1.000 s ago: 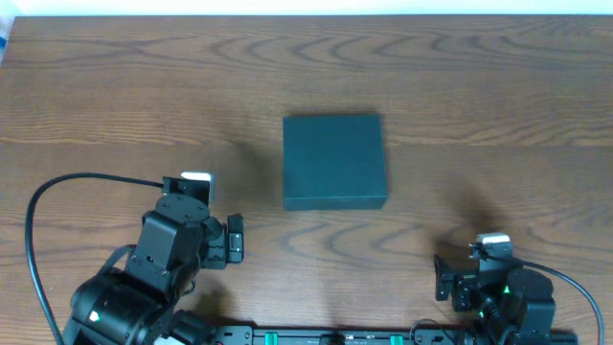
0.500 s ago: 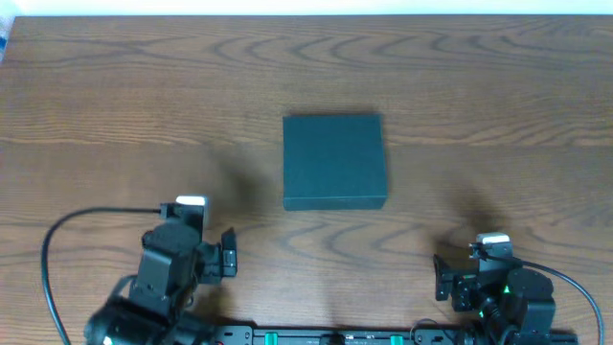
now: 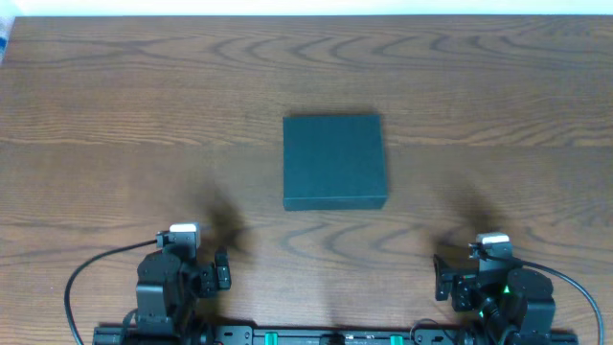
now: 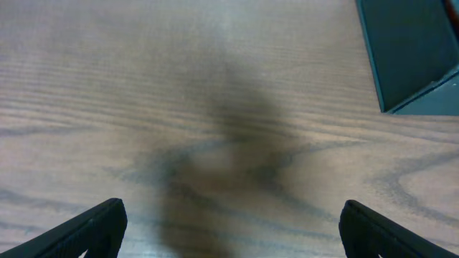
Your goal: Pack container
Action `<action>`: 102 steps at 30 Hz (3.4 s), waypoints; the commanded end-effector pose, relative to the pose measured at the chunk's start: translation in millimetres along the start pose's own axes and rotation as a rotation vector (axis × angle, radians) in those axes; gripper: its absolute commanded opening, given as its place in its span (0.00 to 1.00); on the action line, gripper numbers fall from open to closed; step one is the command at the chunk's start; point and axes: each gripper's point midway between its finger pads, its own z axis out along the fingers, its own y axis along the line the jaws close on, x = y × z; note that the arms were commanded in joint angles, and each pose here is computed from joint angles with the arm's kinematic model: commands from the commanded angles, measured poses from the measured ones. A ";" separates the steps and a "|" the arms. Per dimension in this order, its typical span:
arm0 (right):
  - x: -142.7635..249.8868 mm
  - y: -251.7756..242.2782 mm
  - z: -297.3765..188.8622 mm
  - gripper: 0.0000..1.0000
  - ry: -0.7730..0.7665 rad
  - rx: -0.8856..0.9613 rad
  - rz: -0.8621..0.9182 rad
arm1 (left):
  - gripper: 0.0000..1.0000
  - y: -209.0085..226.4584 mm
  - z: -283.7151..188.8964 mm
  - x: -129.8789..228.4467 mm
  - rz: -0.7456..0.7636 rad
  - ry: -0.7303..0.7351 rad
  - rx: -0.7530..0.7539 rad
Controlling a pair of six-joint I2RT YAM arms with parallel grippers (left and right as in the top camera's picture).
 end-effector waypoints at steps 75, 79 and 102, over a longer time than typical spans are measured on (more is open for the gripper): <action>1.9 0.3 1.0 0.99 0.002 -0.003 -0.014 | 0.96 9.2 -14.0 36.1 -0.002 0.083 -0.041; 1.9 0.3 1.0 0.99 0.002 -0.003 -0.014 | 0.96 9.2 -14.0 36.1 -0.002 0.083 -0.041; 1.9 0.3 1.0 0.99 0.002 -0.003 -0.014 | 0.96 9.2 -14.0 36.1 -0.002 0.083 -0.041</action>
